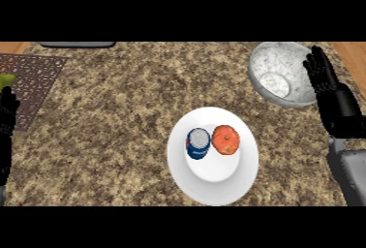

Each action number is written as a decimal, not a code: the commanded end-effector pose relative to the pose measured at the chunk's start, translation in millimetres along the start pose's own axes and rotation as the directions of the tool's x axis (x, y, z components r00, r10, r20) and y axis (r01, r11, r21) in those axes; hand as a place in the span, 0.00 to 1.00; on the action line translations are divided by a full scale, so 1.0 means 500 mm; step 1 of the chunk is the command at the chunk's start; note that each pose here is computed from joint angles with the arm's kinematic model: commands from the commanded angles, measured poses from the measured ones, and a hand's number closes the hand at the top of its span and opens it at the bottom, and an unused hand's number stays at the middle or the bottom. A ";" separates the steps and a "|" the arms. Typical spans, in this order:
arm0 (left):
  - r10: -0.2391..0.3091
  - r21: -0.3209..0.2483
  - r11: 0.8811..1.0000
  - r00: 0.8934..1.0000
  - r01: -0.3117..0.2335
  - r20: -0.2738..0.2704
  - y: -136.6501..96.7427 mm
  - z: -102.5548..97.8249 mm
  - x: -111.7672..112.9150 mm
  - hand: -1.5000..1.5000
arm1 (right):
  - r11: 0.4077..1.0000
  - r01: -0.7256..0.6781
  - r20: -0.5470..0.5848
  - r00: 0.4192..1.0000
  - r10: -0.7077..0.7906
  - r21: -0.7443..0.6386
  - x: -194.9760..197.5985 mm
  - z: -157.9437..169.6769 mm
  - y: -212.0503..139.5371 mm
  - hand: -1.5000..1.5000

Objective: Pick the squash from the plate and place it in the bowl

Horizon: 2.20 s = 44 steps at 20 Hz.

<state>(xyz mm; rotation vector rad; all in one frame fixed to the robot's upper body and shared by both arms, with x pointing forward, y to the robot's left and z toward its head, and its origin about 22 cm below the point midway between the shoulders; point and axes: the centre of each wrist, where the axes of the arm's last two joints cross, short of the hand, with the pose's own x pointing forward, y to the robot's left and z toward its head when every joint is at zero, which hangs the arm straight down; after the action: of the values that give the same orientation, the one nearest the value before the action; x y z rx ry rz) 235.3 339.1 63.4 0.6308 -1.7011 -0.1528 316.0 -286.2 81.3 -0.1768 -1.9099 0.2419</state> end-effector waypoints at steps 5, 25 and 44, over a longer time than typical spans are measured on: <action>0.248 -0.403 0.883 0.968 -0.240 -0.034 -0.158 0.041 0.047 0.50 | 0.990 0.088 -0.078 0.992 -0.097 -0.112 0.013 0.031 0.122 1.00; 0.338 -0.571 0.739 0.930 -0.359 -0.148 -0.284 0.023 0.076 0.50 | 0.612 -0.610 -0.309 0.535 0.786 0.503 0.032 -0.047 0.167 0.00; 0.355 -0.577 0.730 0.924 -0.367 -0.140 -0.256 0.013 0.075 0.50 | 0.489 -0.266 -0.388 0.353 0.851 0.831 0.159 -0.115 0.305 0.00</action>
<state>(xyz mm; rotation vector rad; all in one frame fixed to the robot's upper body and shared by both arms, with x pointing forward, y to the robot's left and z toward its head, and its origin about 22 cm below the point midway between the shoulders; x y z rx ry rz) 270.2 207.7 33.1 -0.1715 -1.5906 -0.3747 343.0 -121.3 128.1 -0.3980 -0.7902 1.1393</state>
